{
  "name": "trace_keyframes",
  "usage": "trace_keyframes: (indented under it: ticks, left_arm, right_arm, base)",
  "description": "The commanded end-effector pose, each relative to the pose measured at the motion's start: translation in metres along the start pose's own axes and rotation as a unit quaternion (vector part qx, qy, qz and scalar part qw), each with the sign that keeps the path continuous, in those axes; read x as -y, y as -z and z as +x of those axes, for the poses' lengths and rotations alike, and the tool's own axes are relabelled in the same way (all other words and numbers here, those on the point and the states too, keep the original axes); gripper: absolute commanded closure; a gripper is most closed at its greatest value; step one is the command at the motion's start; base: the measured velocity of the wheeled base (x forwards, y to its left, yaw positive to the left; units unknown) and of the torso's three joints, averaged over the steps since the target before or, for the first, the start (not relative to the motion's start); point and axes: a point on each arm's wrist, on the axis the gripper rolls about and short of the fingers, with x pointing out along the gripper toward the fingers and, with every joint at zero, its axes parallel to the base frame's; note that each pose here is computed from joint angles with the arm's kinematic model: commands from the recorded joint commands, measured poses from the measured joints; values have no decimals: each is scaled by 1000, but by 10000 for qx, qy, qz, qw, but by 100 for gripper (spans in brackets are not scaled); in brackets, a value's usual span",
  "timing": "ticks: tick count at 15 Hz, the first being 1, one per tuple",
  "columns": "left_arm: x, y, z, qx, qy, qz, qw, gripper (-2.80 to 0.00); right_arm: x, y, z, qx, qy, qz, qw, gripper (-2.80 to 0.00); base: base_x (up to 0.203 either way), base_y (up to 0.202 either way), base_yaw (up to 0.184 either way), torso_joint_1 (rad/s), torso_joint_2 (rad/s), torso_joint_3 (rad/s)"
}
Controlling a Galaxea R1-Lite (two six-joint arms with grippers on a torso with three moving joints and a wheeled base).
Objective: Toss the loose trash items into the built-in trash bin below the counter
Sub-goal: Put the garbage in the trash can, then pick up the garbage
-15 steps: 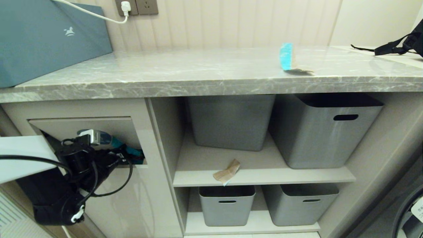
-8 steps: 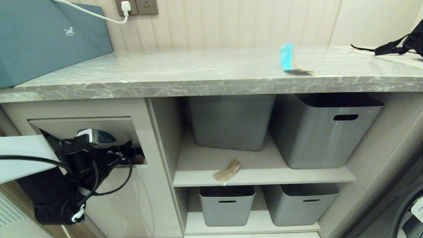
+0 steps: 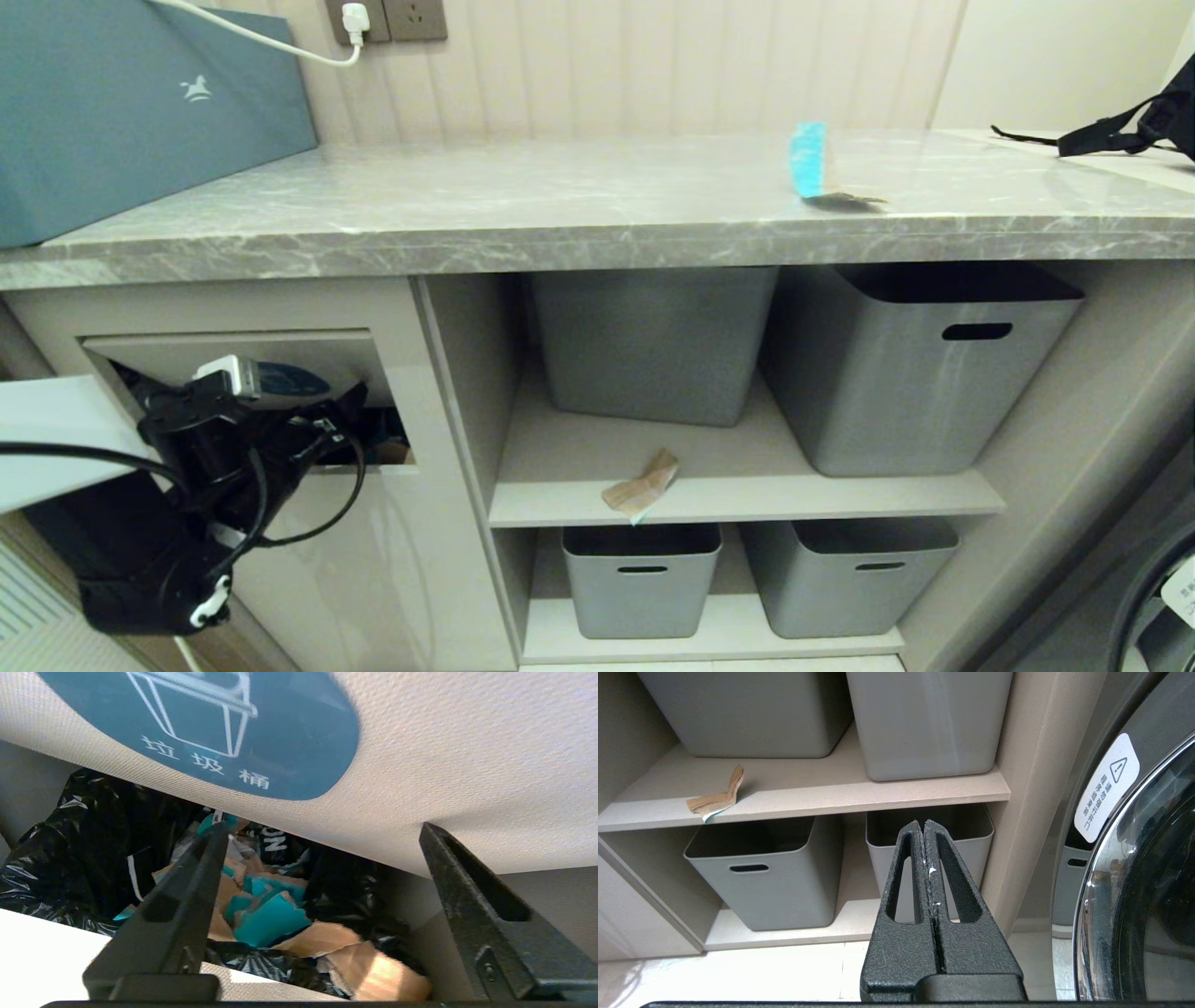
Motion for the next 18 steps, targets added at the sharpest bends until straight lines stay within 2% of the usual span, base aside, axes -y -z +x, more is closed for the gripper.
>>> trace_keyframes:
  ticks: [1,4,8,13,16,17,18]
  left_arm:
    - [2,-8,-6,120,27,-55,9999,-280]
    - [1,-11,-13,154,-127,-142,9997,-280]
    - [-2,-7,-38,-85,-356,-346,9987,-280]
    - [0,-25,-82,7,-396,-399,9984,-280]
    - [1,-41,-116,215,-276,-423,9985,-280]
    - [3,-48,-128,348,-180,-430,9983,0]
    - [3,-55,-139,465,-77,-432,9980,0]
  right_arm:
    - [0,0,0,-11,2,1,10000,0]
    - [0,0,0,-11,2,1,10000,0]
    - [0,0,0,-11,2,1,10000,0]
    - [0,0,0,-11,2,1,10000,0]
    - [0,0,0,-11,2,1,10000,0]
    - [0,0,0,-11,2,1,10000,0]
    - [0,0,0,-11,2,1,10000,0]
  base:
    - [0,0,0,0,0,0]
    - [0,0,0,0,0,0]
    - [0,0,0,0,0,0]
    - [0,0,0,0,0,0]
    - [0,0,0,0,0,0]
    - [0,0,0,0,0,0]
    - [0,0,0,0,0,0]
